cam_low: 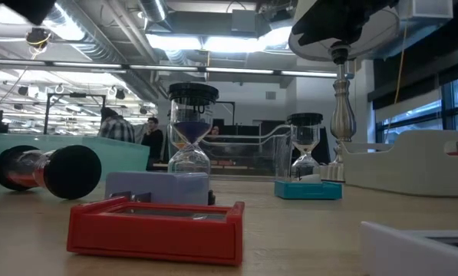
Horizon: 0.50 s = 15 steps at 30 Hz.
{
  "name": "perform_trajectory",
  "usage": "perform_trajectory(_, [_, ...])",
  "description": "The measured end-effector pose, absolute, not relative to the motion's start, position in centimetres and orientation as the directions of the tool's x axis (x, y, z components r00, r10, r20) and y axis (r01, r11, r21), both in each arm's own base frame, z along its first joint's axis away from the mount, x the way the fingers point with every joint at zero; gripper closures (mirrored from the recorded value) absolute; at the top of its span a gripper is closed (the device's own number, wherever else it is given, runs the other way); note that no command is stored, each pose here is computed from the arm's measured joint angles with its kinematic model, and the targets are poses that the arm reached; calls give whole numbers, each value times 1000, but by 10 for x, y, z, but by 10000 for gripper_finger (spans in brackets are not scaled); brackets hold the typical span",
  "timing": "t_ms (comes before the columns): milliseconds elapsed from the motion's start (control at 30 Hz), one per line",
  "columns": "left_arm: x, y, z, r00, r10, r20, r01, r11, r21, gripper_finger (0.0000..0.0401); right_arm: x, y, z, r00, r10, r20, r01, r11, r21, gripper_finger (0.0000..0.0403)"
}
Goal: Pick & Place Office items
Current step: Put the left black hourglass with the blue sand into the green bin
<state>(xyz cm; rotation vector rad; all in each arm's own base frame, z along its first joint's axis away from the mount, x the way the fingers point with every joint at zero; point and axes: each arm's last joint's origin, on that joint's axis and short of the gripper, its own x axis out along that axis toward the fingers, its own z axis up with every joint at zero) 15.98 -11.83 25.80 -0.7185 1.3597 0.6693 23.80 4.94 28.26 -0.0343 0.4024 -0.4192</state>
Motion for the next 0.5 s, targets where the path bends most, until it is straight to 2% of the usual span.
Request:
perform_trajectory(300, [139,-54,297,368,282,-886,-801,580,-148,188,238,50,283,836,-402,-373,389,914,-115,117])
perform_trajectory(400, [132,-32,302,346,393,-852,-824,562,-75,188,238,50,283,836,-402,-373,389,914,-115,117])
perform_trajectory(500, [126,-11,303,246,447,-860,-828,559,53,188,238,49,283,836,-403,-373,389,914,-115,117])
